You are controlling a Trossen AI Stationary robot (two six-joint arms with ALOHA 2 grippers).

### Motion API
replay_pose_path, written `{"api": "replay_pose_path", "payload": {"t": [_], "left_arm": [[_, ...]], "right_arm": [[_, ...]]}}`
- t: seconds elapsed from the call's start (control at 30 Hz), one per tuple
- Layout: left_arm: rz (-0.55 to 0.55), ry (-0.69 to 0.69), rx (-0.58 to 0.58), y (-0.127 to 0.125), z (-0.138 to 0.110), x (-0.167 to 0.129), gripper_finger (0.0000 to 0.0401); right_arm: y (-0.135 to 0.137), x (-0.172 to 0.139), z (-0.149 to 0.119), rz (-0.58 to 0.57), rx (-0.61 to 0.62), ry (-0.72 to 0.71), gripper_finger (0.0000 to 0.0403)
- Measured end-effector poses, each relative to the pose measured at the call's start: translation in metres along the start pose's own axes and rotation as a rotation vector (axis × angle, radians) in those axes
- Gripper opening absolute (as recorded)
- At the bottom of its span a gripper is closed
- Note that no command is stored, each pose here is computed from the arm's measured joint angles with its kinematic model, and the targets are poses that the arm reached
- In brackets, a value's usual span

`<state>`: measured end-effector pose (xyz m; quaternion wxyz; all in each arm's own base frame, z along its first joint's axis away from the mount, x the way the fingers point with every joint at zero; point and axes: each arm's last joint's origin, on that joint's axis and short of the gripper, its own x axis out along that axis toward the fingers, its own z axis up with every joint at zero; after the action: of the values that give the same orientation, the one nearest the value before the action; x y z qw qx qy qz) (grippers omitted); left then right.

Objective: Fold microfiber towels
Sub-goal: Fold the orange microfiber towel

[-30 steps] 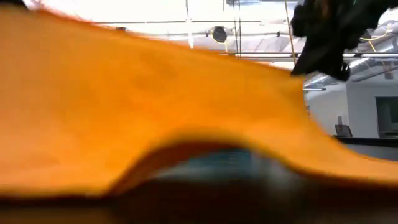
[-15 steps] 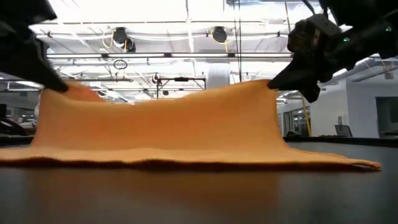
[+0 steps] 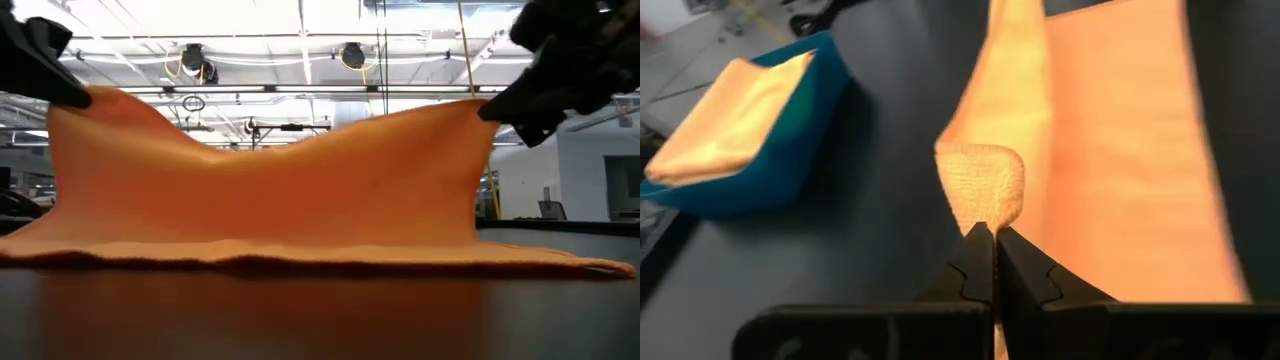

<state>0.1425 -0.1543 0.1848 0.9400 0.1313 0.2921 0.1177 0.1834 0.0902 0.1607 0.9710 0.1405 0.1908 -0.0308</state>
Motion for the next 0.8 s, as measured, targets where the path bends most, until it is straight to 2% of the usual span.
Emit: {"api": "replay_pose_path", "payload": {"t": [0.23, 0.5, 0.8], "left_arm": [[-0.064, -0.015, 0.018, -0.015, -0.010, -0.011, 0.0001], [-0.090, 0.077, 0.052, -0.033, -0.030, -0.004, 0.0000], [-0.141, 0.116, 0.044, -0.038, -0.035, -0.009, 0.0000]], "right_arm": [[0.018, 0.012, -0.022, 0.066, -0.023, 0.014, 0.0000], [0.022, 0.033, -0.045, 0.145, -0.011, 0.068, 0.0000], [0.031, 0.050, -0.057, 0.202, 0.012, 0.153, 0.0000]]}}
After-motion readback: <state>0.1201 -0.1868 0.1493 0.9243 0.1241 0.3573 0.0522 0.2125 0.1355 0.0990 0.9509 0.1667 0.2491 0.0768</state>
